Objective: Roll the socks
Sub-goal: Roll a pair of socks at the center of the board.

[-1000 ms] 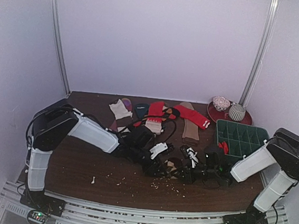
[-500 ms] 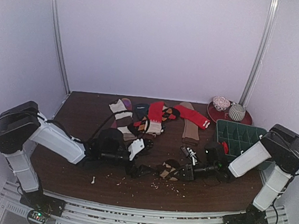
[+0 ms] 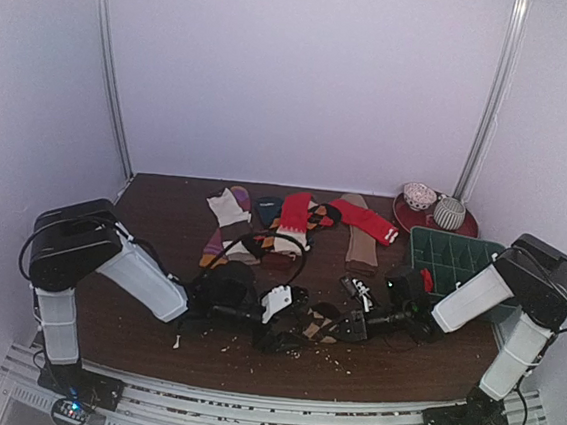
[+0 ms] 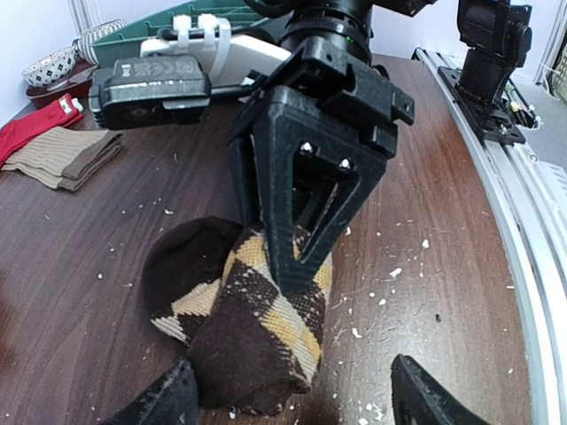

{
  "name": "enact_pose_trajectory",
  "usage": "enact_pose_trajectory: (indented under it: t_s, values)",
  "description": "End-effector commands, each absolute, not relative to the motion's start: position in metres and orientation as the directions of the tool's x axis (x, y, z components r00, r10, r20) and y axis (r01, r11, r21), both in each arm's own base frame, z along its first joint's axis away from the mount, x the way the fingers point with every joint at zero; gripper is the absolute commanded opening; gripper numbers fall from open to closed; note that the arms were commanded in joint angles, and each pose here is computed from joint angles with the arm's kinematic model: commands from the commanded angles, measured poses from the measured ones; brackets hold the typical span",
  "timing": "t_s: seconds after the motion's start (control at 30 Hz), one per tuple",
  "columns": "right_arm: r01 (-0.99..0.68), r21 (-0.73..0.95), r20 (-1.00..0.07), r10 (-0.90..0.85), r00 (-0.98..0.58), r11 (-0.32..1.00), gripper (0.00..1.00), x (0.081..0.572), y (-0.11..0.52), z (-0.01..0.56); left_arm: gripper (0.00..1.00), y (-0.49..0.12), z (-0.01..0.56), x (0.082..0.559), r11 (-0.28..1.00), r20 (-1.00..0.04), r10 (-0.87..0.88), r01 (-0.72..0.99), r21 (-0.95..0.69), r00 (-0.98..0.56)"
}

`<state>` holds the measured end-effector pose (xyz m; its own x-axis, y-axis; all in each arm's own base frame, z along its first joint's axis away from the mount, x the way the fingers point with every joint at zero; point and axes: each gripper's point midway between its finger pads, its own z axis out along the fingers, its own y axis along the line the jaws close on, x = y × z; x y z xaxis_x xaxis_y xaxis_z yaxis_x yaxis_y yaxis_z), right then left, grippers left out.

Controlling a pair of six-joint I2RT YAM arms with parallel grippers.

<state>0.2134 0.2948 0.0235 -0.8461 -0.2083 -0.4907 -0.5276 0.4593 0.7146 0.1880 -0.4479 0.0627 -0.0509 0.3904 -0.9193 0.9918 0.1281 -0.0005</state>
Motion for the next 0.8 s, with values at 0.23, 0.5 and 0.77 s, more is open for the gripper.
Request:
enact_pose_trajectory:
  t_s: [0.23,0.5,0.77]
  values:
    - [-0.320,0.703,-0.177,-0.280,-0.944,0.635,0.14,0.162,0.255,-0.045,0.73,-0.468,0.058,0.195,0.122,-0.938,0.338,0.992,-0.033,-0.073]
    - [-0.312,0.705,-0.174,-0.272,-0.947,0.637,0.14,0.163,0.256,-0.045,0.51,-0.473,0.037,0.179,0.047,-0.915,0.376,0.989,-0.139,-0.146]
    - [-0.296,0.707,-0.166,-0.256,-0.952,0.643,0.14,0.164,0.255,-0.045,0.43,-0.473,0.027,0.167,0.020,-0.900,0.396,0.981,-0.192,-0.184]
